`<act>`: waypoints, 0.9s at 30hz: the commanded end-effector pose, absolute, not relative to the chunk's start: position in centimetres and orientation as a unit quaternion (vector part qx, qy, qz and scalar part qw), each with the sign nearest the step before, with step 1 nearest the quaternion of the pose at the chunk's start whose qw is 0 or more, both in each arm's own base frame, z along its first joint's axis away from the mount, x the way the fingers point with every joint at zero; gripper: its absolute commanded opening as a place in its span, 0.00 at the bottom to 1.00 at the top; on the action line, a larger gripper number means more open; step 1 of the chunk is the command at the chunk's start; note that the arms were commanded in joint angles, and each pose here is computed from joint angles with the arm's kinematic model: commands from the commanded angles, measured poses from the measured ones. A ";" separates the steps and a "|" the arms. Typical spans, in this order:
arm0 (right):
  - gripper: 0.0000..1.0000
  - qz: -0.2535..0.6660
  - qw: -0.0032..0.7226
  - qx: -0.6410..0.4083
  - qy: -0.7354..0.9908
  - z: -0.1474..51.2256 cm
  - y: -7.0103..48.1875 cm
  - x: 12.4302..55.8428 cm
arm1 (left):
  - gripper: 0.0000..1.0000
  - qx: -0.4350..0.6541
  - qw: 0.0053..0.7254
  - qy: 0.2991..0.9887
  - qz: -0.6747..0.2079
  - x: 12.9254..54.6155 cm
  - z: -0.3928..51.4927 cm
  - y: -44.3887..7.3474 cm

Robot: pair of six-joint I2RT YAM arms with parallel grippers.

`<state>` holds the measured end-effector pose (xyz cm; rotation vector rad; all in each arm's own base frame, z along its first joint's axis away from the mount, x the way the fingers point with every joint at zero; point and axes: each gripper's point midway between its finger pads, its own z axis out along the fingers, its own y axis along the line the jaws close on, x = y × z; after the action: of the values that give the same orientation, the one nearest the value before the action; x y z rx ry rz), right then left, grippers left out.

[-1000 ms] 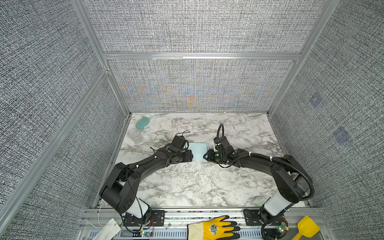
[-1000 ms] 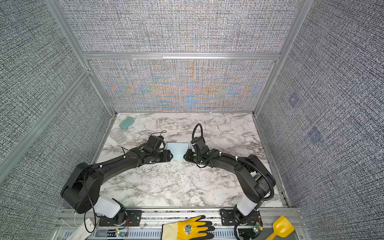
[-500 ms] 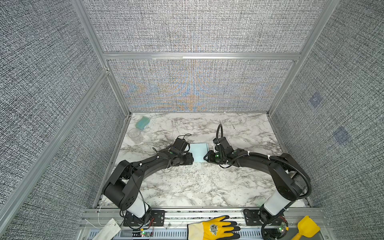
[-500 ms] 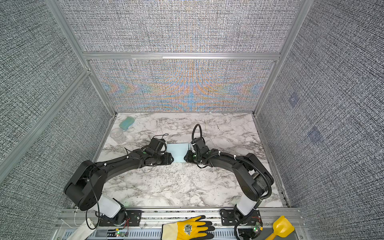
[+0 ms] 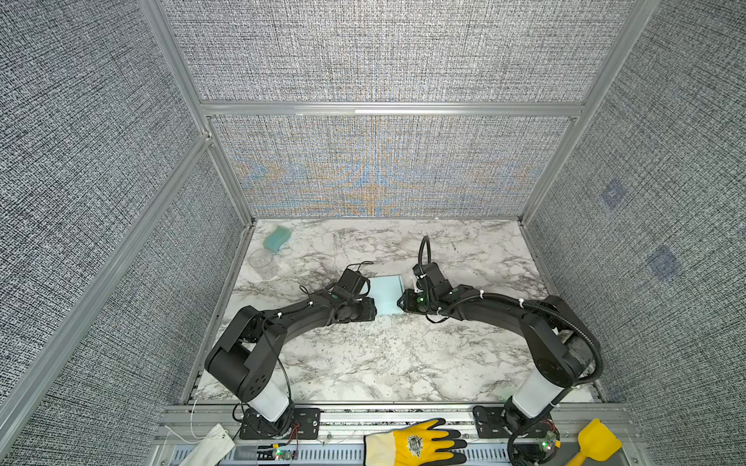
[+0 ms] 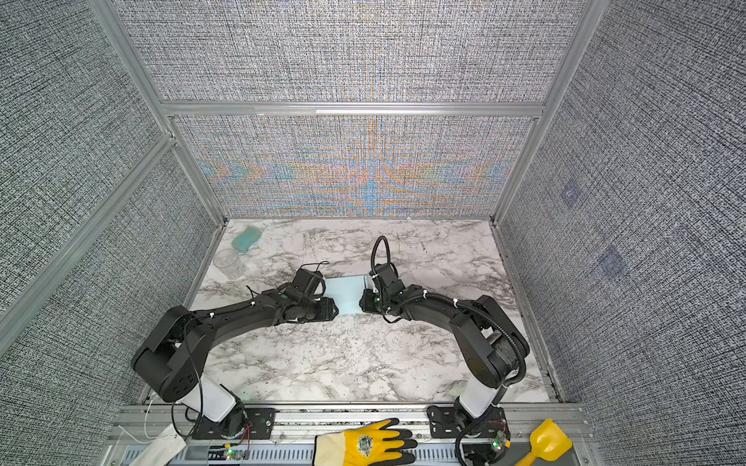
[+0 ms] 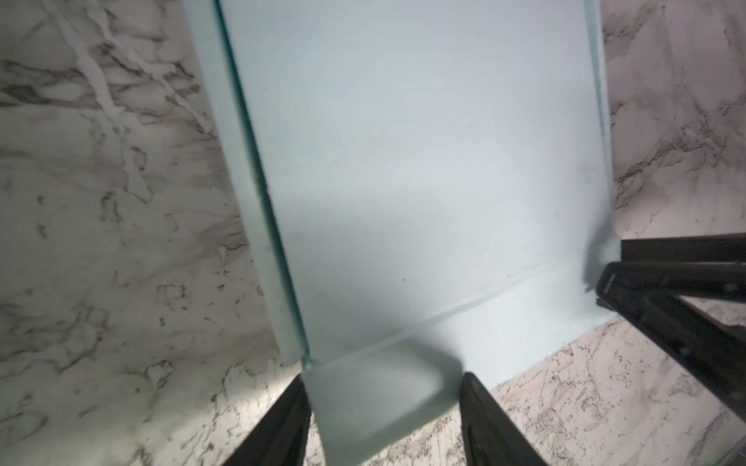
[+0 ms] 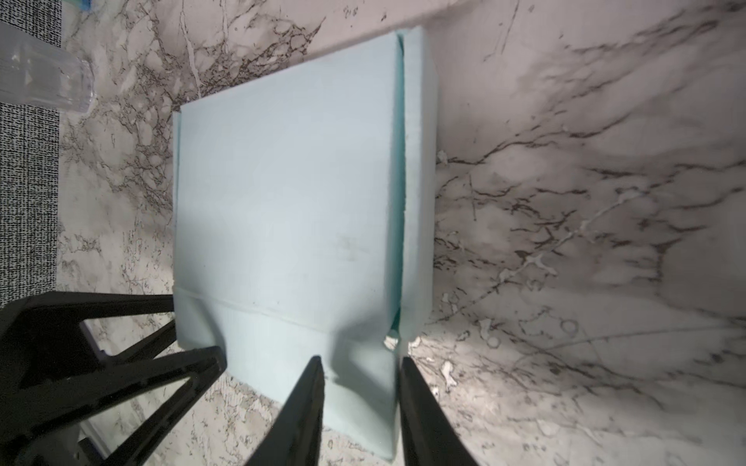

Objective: Fold the paper box

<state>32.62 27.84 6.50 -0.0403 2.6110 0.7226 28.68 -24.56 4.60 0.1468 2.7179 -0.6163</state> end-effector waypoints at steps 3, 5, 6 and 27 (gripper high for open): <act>0.32 0.230 0.219 -0.022 0.948 6.0 27.1 32.9 | 0.60 0.060 0.181 0.955 -0.225 29.1 4.8 -25.1; 0.31 0.226 0.222 -0.024 0.948 6.0 27.0 33.0 | 0.60 0.060 0.180 0.956 -0.224 29.2 4.7 -25.1; 0.31 0.224 0.222 -0.024 0.949 5.9 26.9 33.0 | 0.60 0.061 0.181 0.955 -0.225 29.2 4.8 -25.2; 0.29 0.196 0.238 -0.035 0.951 5.3 26.5 34.0 | 0.59 0.067 0.178 0.957 -0.217 29.7 4.4 -25.3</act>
<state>33.68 26.65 5.34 -0.0880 2.6093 0.5651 29.25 -25.14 4.27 0.1647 2.7245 -0.6179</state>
